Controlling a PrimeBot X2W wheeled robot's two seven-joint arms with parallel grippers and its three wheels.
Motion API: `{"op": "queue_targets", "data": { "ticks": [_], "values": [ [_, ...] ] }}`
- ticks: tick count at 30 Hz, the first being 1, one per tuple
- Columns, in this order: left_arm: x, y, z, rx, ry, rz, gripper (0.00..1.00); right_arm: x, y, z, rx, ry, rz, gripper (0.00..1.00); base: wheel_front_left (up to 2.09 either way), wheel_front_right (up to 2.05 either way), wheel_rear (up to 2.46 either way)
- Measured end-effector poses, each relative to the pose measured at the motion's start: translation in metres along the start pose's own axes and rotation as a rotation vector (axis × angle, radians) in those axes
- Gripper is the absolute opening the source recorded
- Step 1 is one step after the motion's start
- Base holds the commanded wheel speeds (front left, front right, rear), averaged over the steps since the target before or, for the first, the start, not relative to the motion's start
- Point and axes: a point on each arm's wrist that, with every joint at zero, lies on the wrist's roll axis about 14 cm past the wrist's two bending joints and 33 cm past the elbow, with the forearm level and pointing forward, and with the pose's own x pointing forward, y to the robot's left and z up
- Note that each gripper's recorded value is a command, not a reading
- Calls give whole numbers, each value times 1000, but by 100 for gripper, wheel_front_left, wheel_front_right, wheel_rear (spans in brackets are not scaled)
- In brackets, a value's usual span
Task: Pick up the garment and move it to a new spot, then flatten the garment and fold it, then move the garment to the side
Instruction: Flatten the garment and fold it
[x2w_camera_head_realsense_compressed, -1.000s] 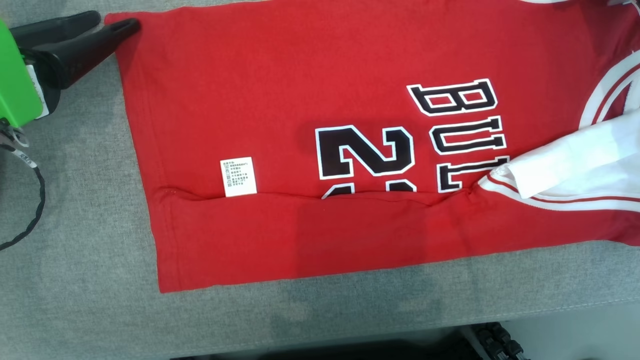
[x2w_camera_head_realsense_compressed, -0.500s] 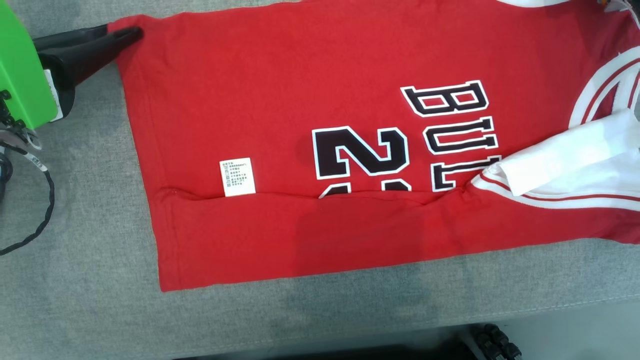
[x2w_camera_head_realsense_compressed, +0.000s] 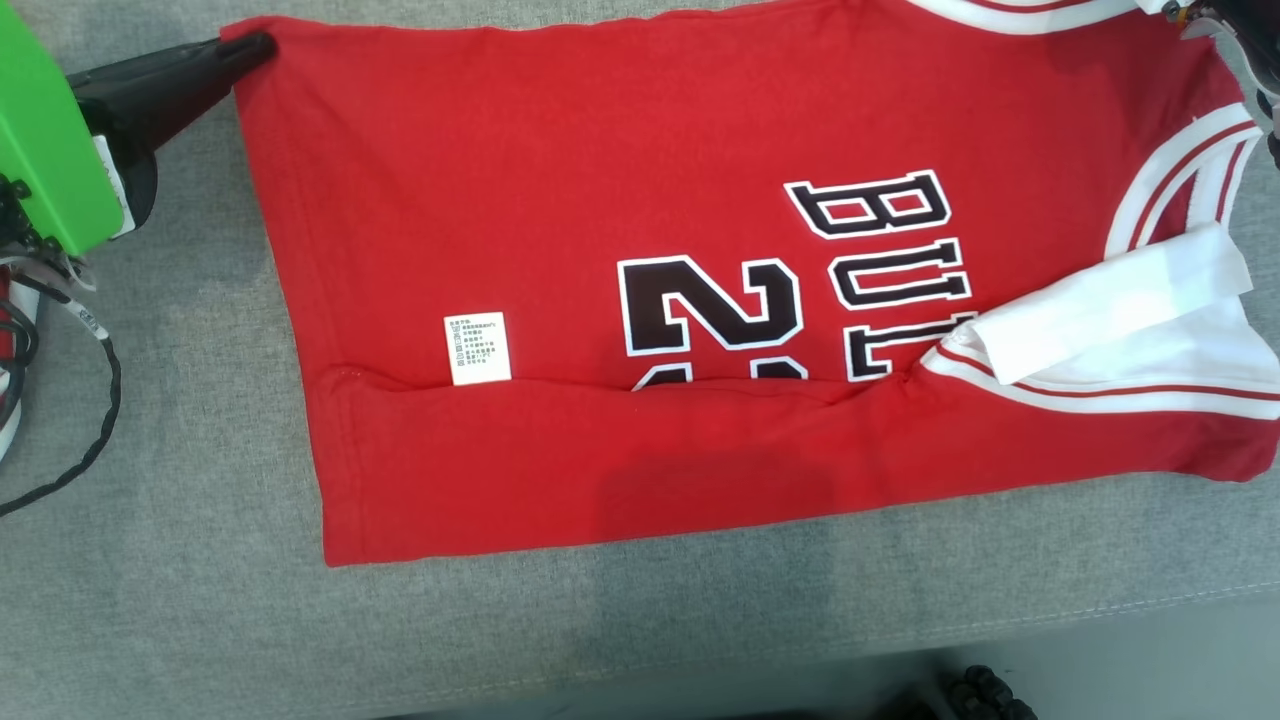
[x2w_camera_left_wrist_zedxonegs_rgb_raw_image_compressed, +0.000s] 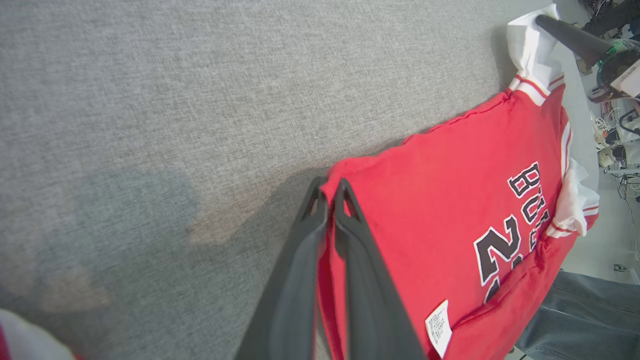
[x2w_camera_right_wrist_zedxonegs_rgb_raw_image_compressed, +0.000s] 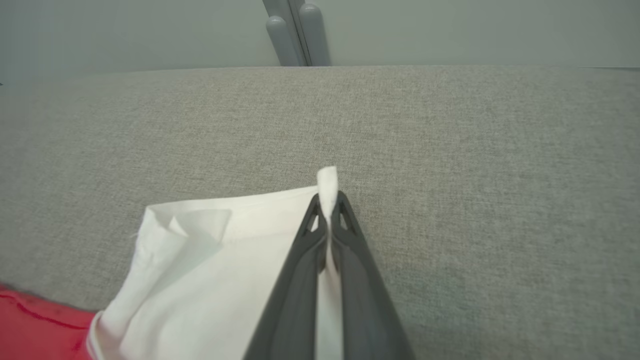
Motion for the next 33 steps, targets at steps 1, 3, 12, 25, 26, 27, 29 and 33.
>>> {"op": "queue_targets", "data": {
  "ticks": [1,3,12,25,26,27,29,33],
  "values": [
    [-1,-1,1,3,-6,-2,0,-2,2,3,1,-8,7,0,0,0,0],
    [-3,-1,-2,-3,-8,0,0,-6,7,8,-9,-21,26,0,0,0,0],
    [-6,-9,-6,-11,-42,-15,0,-32,2,29,17,-115,21,0,0,0,0],
    [-17,-19,-11,-8,-86,-19,0,-71,-8,27,75,-178,8,0,0,0,0],
    [-18,-20,-12,-8,-89,-22,0,-74,-9,27,79,-184,6,0,0,0,0],
    [-18,-22,-12,-8,-92,-23,0,-77,-9,27,84,-190,6,0,0,0,0],
    [-20,-24,-13,-8,-95,-28,0,-82,-8,26,90,-194,9,0,0,0,0],
    [-22,-30,-13,-3,-109,-40,0,-93,-12,31,103,-234,2,0,0,0,0]
  ]
}}
